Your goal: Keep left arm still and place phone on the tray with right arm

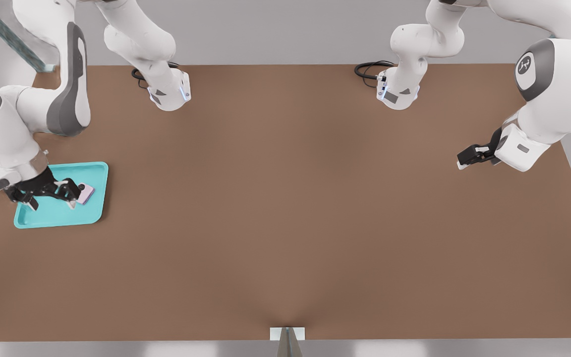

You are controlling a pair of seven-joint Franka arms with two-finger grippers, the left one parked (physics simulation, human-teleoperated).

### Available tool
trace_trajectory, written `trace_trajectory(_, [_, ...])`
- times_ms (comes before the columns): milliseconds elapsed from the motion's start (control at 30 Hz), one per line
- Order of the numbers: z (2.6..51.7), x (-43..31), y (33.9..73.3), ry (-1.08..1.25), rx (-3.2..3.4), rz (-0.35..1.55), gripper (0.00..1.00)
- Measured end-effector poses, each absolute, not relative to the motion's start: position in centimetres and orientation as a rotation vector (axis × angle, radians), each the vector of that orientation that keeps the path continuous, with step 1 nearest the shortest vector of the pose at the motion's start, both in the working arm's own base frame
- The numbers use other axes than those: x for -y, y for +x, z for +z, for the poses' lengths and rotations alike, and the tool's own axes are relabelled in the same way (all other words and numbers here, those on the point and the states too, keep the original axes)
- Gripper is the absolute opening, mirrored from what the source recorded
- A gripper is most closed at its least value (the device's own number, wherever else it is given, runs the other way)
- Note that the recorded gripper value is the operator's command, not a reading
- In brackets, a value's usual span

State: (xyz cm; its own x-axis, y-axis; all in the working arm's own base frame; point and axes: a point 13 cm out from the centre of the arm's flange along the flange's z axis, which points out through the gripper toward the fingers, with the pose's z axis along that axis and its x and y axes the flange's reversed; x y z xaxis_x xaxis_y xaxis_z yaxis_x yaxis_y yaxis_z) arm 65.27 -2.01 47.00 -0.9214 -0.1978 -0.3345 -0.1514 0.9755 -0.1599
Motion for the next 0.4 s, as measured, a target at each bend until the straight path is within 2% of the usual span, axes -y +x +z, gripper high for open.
trace_trajectory(33, [52.6, -6.1, 67.0, -0.374, -2.703, -0.145, 1.0])
trace_trajectory(67, [55.8, -12.6, 67.1, -0.464, -2.677, -0.105, 1.0])
trace_trajectory(100, [56.9, -15.0, 66.5, -0.486, -2.696, -0.084, 1.0])
trace_trajectory(233, [54.9, -8.5, 64.6, -0.297, -2.889, -0.087, 1.0])
trace_trajectory(400, [53.5, -8.4, 61.9, -0.253, -3.003, -0.082, 1.0])
